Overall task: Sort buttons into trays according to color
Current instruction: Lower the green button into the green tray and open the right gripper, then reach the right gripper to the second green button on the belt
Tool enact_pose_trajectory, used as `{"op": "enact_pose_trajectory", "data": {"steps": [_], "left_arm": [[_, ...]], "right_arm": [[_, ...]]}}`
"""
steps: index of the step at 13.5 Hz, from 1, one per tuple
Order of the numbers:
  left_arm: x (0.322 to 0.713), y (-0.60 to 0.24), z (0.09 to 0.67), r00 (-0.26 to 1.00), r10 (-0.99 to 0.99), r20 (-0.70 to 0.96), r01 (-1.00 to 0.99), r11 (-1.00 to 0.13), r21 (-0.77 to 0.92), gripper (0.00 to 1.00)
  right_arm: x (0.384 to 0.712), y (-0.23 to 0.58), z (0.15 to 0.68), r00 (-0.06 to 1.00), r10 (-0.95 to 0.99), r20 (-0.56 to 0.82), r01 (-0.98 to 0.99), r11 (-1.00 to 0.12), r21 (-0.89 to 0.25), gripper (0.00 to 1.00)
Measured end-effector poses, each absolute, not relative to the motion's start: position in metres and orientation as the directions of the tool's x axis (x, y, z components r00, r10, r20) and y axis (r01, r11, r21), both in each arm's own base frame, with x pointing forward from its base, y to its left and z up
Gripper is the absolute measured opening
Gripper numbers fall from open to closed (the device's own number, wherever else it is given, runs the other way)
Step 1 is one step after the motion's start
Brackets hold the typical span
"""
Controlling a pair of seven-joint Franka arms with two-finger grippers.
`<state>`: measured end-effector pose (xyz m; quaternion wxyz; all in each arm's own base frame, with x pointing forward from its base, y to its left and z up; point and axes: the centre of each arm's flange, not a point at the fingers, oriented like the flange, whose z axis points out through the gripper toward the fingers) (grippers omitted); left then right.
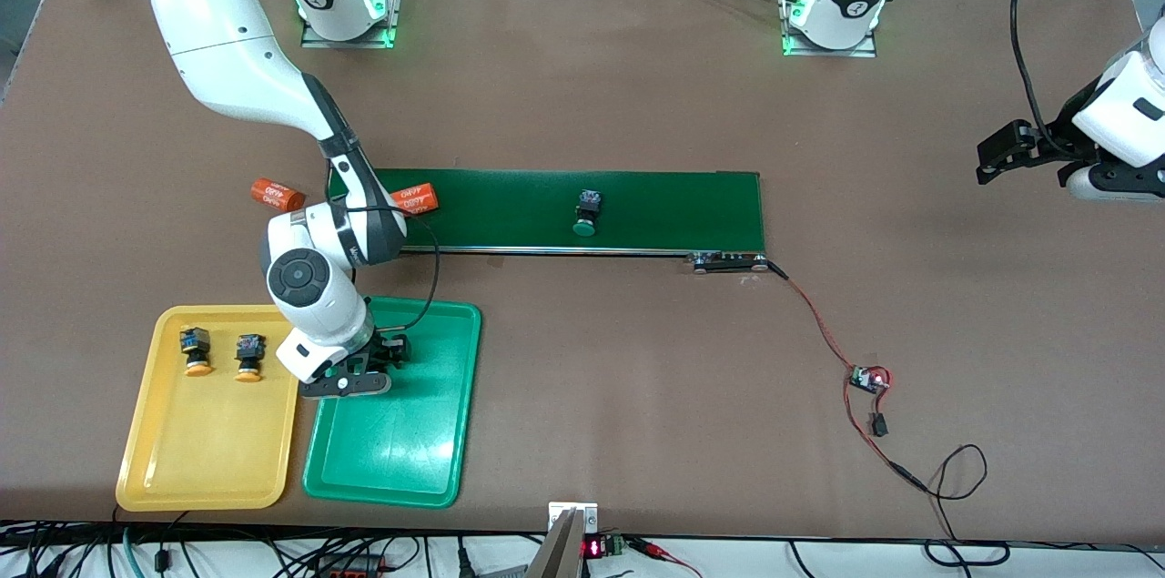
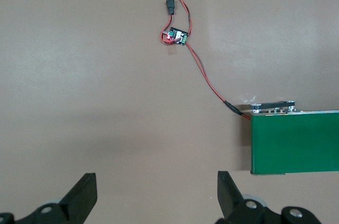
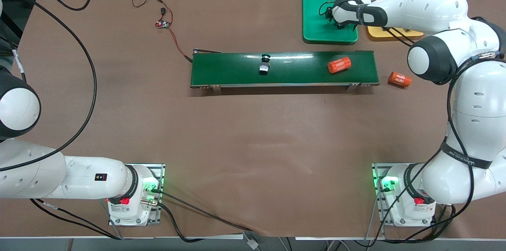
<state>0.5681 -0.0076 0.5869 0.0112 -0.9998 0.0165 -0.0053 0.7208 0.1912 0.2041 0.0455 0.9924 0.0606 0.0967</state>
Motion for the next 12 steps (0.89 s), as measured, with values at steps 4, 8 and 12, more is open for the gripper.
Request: {"op": "enact_pose_trajectory", "data": {"steps": [4, 8, 12], "left_arm": [[0.567, -0.007, 0.587, 0.999, -0.033, 0.001, -0.032, -0.999, -0.023, 1.0], [0.567, -0.007, 0.586, 0.999, -0.032, -0.003, -0.032, -0.999, -0.022, 1.0], [0.566, -0.007, 0.586, 0.999, -0.031, -0.011, -0.032, -0.999, -0.022, 1.0]], "right_arm": [[0.699, 0.211, 0.238, 0.988, 0.023, 0.155, 0.01, -0.997, 0.082, 1.0], [0.651, 0.251, 0.272, 0.986, -0.101, 0.133, -0.106, -0.994, 0.035, 1.0], [0.595, 0.305, 0.297, 0.975, -0.211, 0.062, -0.214, -0.976, 0.039, 1.0]]}}
